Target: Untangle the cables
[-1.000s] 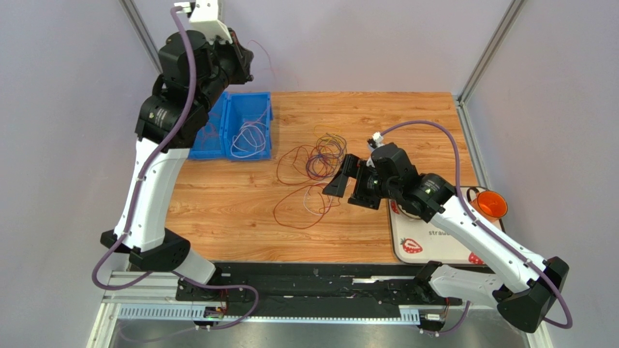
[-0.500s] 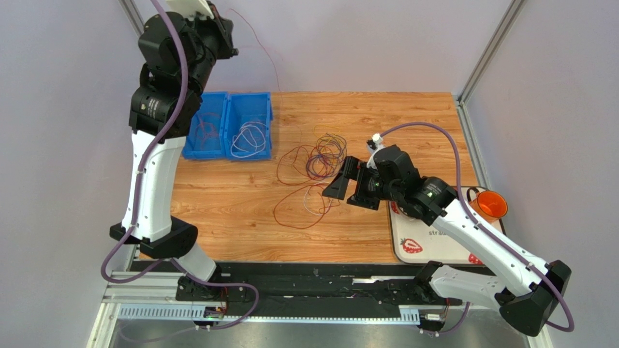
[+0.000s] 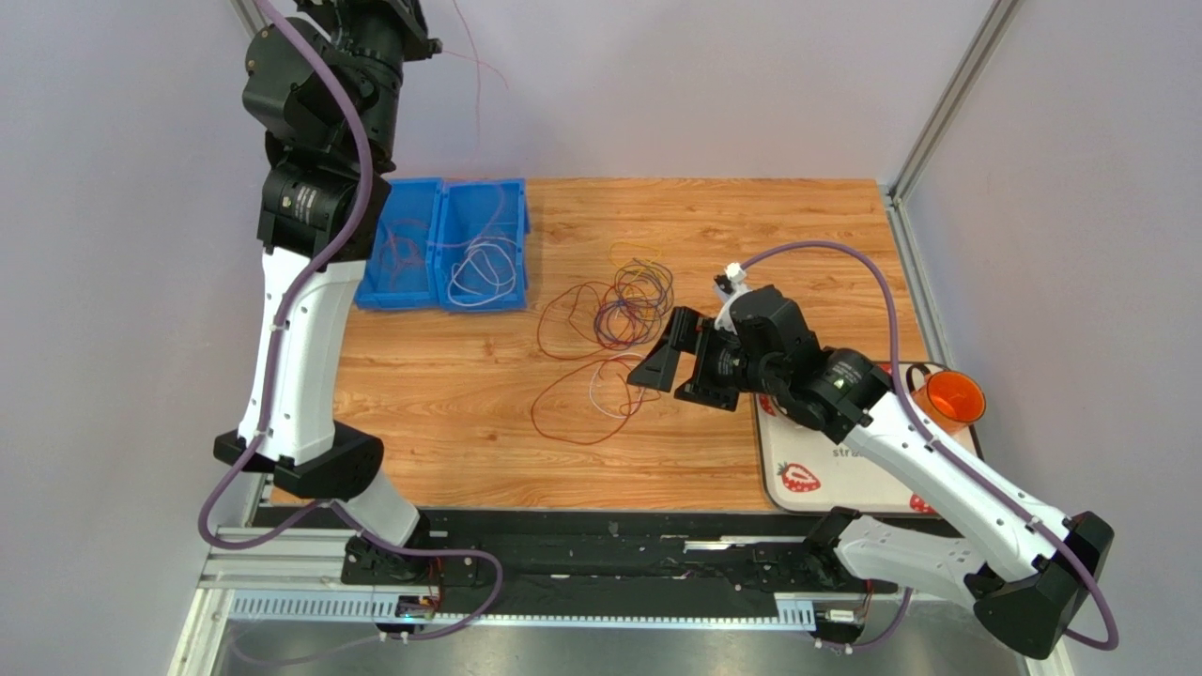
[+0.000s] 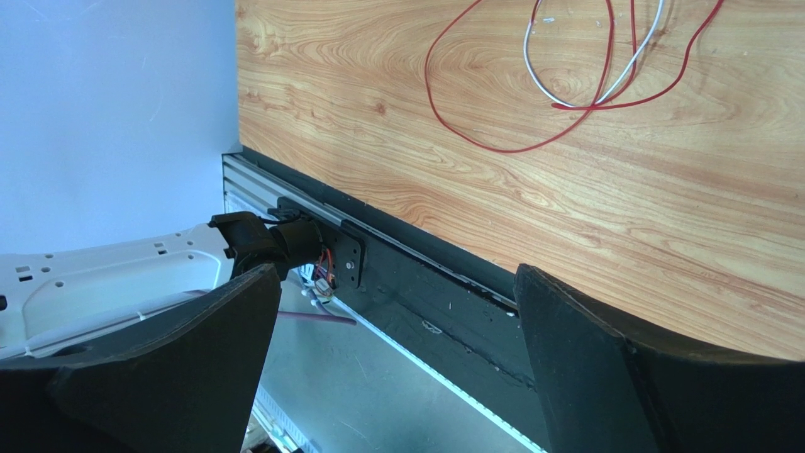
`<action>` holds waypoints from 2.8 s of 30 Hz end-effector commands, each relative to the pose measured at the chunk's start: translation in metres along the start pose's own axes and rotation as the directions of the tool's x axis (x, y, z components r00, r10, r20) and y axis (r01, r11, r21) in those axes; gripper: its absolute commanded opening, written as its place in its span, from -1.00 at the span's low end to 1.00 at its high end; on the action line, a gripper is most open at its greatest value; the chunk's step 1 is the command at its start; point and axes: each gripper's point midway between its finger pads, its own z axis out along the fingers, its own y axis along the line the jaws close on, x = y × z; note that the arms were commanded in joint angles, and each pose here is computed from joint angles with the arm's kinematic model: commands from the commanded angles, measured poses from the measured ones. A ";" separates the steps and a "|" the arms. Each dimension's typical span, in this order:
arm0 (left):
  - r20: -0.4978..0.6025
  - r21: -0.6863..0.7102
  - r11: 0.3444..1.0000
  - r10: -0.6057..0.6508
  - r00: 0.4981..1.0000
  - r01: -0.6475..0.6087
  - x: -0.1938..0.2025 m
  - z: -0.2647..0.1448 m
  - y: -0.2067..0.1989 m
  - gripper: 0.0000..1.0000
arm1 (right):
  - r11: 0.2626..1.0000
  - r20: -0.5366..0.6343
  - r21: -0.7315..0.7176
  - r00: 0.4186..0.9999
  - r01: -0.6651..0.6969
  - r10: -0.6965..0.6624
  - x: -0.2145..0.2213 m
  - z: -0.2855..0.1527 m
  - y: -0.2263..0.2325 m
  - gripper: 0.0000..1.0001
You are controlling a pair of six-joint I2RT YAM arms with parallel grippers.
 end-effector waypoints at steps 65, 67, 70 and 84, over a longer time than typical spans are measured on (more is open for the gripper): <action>-0.614 -0.353 0.933 -0.172 0.770 -0.074 0.383 -0.012 0.133 -1.00 | 1.000 -0.029 0.005 1.000 -0.009 0.010 0.016 0.002 -0.017 0.99; -0.616 -0.344 0.937 -0.172 0.769 -0.066 0.381 -0.010 0.131 -1.00 | 1.000 -0.029 0.005 1.000 -0.011 0.011 0.016 0.001 -0.017 0.99; -0.618 -0.338 0.939 -0.173 0.767 -0.061 0.380 -0.010 0.129 -1.00 | 1.000 -0.023 0.000 1.000 -0.010 0.010 0.015 0.000 -0.015 0.99; -0.663 -0.368 0.926 -0.201 0.721 -0.080 0.361 -0.013 0.127 0.81 | 1.000 -0.006 -0.021 1.000 -0.010 0.010 0.014 -0.010 -0.012 0.99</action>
